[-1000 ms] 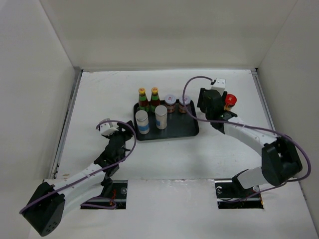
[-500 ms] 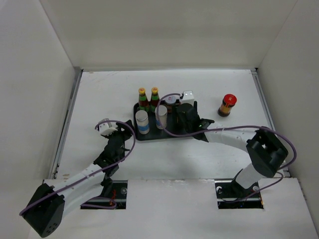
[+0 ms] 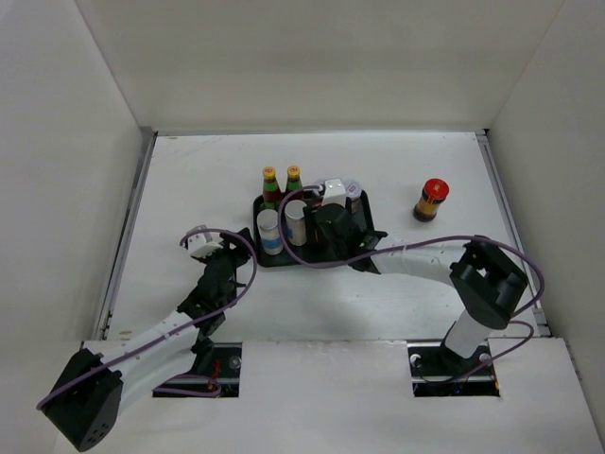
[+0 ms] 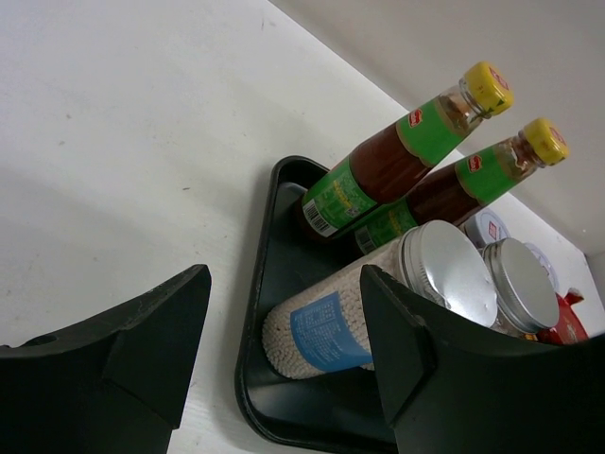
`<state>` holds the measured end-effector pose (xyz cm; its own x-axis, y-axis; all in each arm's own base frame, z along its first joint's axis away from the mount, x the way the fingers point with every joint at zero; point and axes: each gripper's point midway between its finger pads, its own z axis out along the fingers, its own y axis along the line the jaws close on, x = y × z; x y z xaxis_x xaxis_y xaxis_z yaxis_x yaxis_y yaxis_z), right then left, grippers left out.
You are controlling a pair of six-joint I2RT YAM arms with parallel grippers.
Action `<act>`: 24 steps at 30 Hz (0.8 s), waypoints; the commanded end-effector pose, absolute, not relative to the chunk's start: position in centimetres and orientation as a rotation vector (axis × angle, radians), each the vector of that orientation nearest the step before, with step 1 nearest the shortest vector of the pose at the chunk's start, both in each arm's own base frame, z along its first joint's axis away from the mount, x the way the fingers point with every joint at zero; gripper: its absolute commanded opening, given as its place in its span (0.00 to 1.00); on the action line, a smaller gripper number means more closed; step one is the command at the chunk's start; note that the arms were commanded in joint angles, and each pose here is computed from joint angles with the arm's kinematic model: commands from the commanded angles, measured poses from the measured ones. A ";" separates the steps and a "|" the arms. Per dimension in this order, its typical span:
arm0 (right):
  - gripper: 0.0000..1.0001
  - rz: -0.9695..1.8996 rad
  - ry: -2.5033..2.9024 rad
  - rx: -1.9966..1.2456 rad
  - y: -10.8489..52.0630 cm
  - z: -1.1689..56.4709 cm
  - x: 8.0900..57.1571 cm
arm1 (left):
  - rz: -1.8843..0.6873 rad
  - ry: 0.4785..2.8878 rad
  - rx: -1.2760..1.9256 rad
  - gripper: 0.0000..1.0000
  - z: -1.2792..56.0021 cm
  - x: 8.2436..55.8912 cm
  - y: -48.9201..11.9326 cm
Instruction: Organize the condiment bottles
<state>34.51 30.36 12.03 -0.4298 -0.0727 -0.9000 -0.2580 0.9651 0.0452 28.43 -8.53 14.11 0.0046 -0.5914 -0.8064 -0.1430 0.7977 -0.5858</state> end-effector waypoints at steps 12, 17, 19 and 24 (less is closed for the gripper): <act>0.99 0.351 1.817 -0.132 30.6 20.2 34.9 | -0.419 1.524 -0.625 0.64 14.5 28.8 -8.8; 0.74 0.345 1.776 -0.052 25.3 22.0 34.5 | -0.409 1.525 -0.613 0.63 14.5 28.9 -8.9; 0.47 0.302 1.749 0.041 21.6 22.9 35.3 | -0.425 1.504 -0.619 0.63 15.1 28.7 -8.8; 0.36 0.075 1.711 0.340 10.2 22.8 37.2 | -0.423 1.501 -0.619 0.63 15.1 28.6 -8.7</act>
